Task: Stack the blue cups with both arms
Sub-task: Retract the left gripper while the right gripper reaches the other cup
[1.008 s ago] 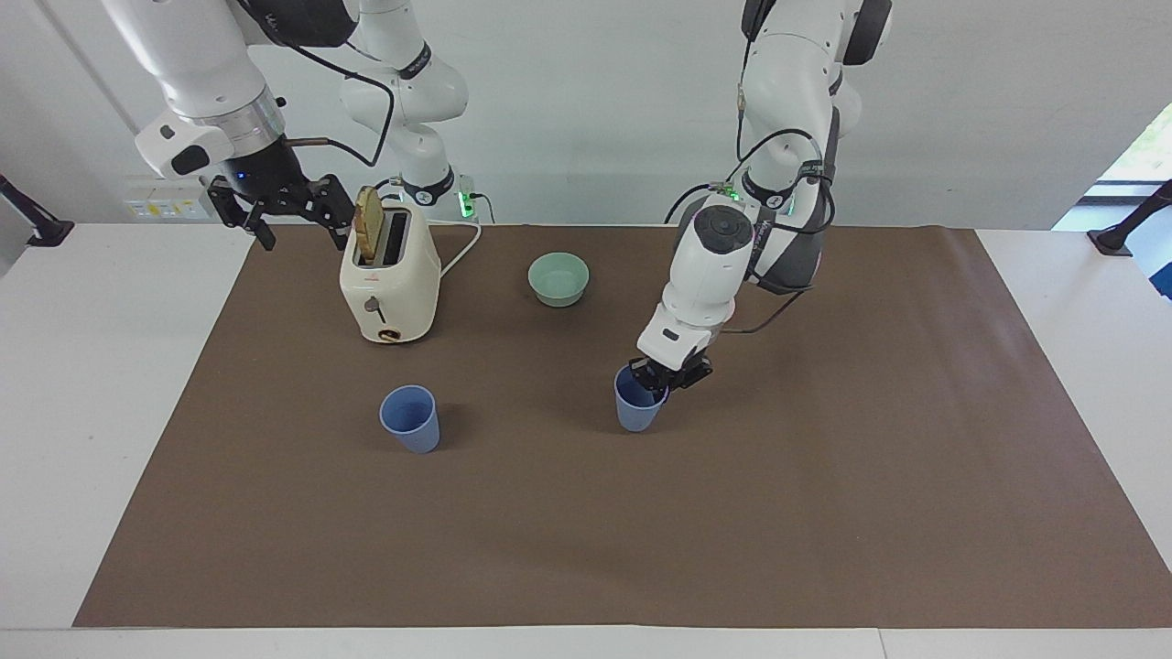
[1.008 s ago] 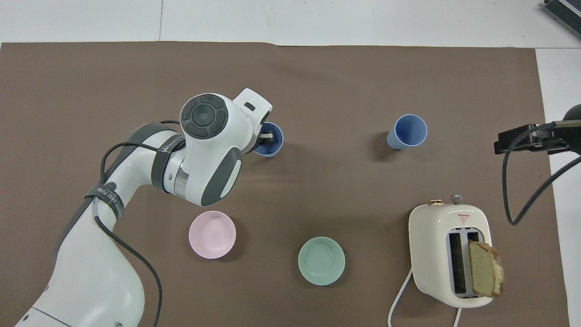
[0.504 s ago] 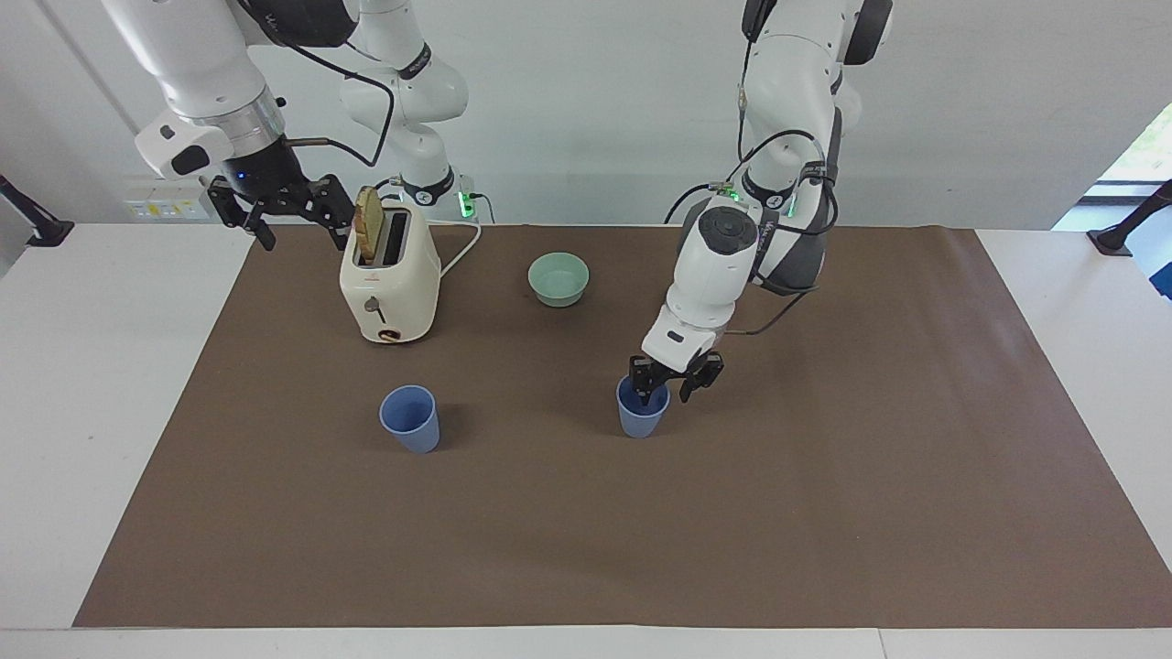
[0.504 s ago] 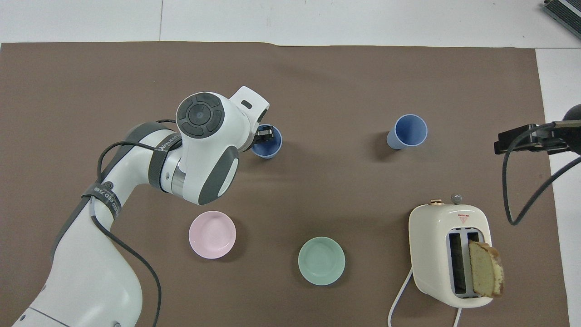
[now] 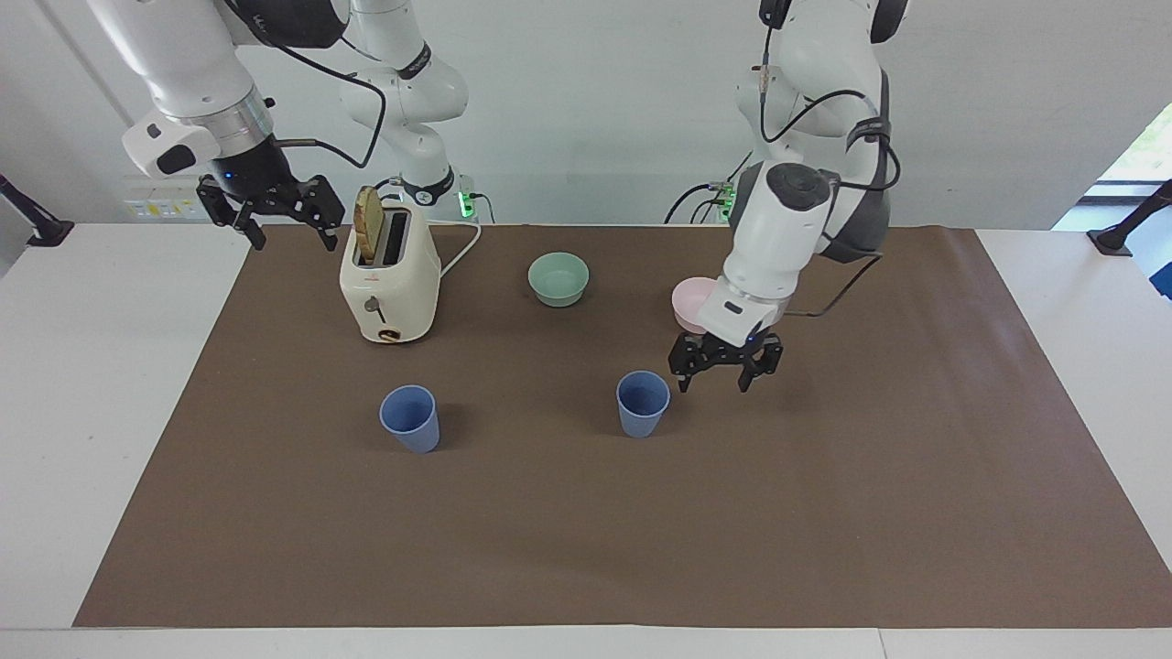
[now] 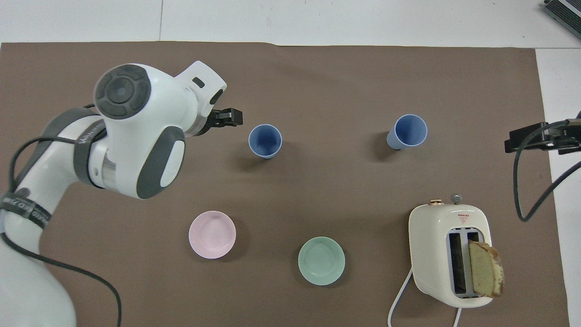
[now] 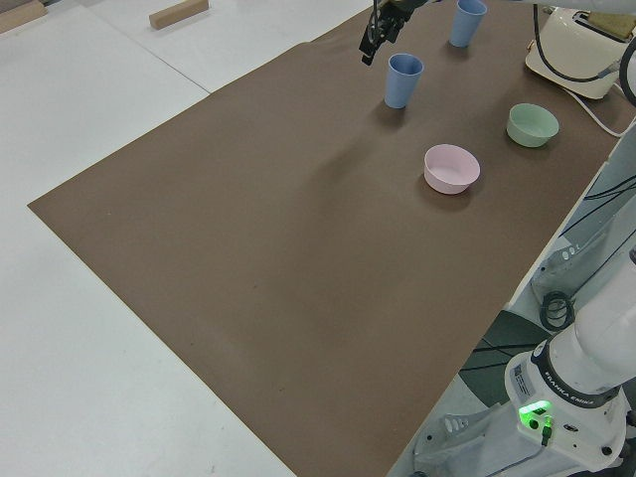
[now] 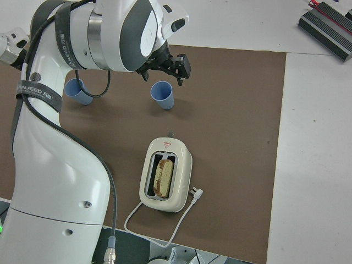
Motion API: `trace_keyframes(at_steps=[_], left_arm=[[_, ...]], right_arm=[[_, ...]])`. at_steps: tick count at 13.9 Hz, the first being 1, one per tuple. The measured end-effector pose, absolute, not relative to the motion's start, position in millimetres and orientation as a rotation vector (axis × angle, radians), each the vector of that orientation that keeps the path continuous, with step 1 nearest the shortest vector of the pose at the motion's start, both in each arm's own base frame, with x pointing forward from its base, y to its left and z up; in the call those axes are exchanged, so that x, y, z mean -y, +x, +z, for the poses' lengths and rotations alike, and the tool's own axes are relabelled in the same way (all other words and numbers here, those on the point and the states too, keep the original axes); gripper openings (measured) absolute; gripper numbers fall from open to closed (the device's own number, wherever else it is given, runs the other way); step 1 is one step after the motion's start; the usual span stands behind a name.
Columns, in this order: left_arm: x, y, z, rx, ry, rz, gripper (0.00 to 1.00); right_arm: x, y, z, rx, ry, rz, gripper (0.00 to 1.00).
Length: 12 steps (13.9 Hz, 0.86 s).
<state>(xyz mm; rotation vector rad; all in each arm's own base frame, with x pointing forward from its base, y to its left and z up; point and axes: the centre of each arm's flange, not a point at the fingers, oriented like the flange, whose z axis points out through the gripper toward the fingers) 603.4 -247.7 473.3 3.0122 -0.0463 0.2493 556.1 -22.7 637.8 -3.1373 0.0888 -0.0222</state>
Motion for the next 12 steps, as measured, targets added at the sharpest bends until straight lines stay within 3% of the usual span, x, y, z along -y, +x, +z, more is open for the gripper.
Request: trace_keyframes(at_steps=[5,12], left_arm=[[130.9,598.1,541.3,0.219,3.039,0.217,1.00],[34.0,566.7,634.7,0.256,3.051,0.102,1.00]], right_arm=[[24.0,583.7,621.9,-0.080,-3.168,-0.162,1.00],[-26.1,664.6,506.1,0.051,-3.173,-0.271,1.00]])
